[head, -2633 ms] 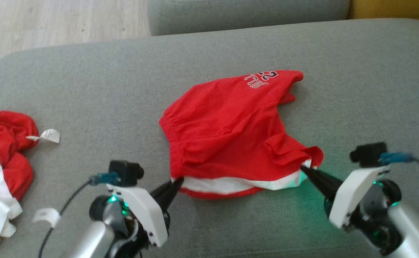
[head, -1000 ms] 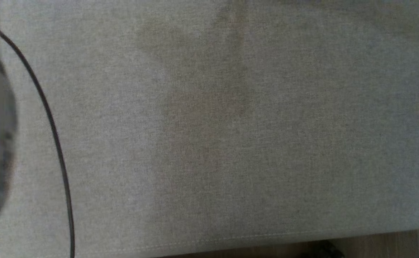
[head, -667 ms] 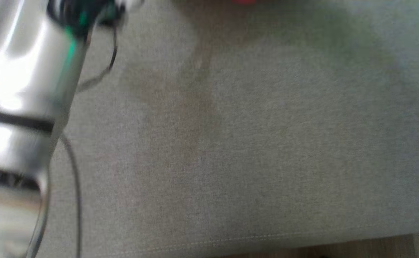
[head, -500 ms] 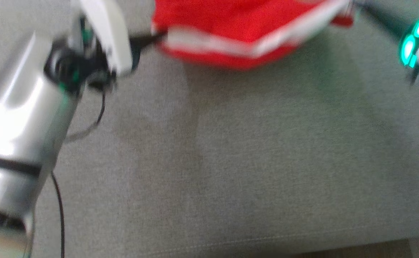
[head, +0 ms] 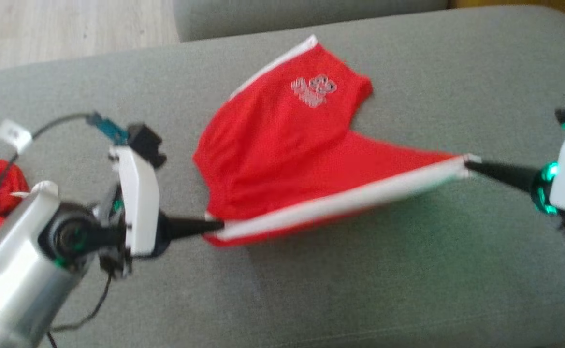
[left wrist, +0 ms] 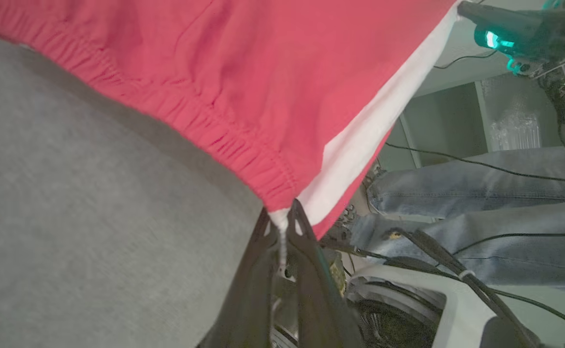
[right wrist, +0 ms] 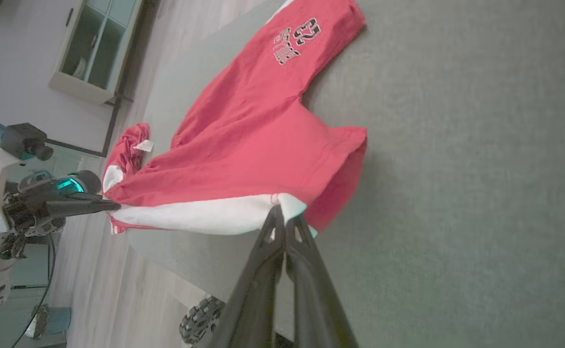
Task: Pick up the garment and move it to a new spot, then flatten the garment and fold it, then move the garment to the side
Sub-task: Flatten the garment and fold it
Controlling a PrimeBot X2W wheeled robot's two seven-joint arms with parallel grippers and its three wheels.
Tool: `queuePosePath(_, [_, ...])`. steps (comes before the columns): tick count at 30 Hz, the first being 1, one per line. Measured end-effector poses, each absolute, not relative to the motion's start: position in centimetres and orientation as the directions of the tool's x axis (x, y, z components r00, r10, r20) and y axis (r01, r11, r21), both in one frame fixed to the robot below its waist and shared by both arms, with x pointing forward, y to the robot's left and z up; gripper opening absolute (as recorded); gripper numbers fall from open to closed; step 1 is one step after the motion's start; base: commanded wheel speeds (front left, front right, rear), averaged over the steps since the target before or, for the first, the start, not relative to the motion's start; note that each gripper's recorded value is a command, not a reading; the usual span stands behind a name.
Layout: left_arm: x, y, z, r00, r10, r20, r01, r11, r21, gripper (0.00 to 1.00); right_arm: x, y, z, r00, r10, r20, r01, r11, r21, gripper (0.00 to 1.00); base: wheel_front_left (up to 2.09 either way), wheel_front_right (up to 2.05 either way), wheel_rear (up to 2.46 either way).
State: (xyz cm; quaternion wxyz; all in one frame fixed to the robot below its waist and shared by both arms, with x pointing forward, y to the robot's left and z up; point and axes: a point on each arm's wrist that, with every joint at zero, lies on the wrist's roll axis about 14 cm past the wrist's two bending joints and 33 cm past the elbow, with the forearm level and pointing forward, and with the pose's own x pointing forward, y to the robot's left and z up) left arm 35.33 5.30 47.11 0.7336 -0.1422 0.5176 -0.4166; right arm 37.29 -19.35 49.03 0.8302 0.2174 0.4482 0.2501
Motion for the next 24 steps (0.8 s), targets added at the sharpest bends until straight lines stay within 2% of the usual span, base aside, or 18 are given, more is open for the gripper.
queuePosePath(5, [32.1, 5.5, 47.4, 0.069, -0.774, -0.629, 0.440, 0.589, -0.678, 0.00, 34.8, -19.6, 47.6, 0.401, 0.619, -0.676, -0.200, 0.779, 0.594, 0.00, 0.00, 0.00, 0.00])
queuePosePath(12, [31.9, 5.6, 47.8, 0.075, -0.786, -0.614, 0.416, 0.584, -0.697, 0.00, 36.6, -18.7, 48.2, 0.413, 0.645, -0.643, -0.221, 0.756, 0.616, 0.00, 0.00, 0.00, 0.00])
queuePosePath(15, [33.3, 5.7, 48.3, 0.106, -0.803, -0.586, 0.376, 0.578, -0.725, 0.00, 39.0, -18.3, 48.9, 0.433, 0.653, -0.621, -0.244, 0.748, 0.617, 0.00, 0.00, 0.00, 0.00])
queuePosePath(20, [37.2, 6.1, 50.1, 0.189, -0.821, -0.538, 0.343, 0.569, -0.748, 0.00, 45.1, -17.9, 51.0, 0.490, 0.653, -0.577, -0.286, 0.746, 0.601, 0.00, 0.00, 0.00, 0.00])
queuePosePath(24, [39.6, 6.9, 49.7, 0.234, -0.814, -0.531, 0.297, 0.580, -0.758, 0.00, 48.9, -17.4, 50.4, 0.479, 0.650, -0.590, -0.282, 0.750, 0.598, 0.00, 0.00, 0.00, 0.00])
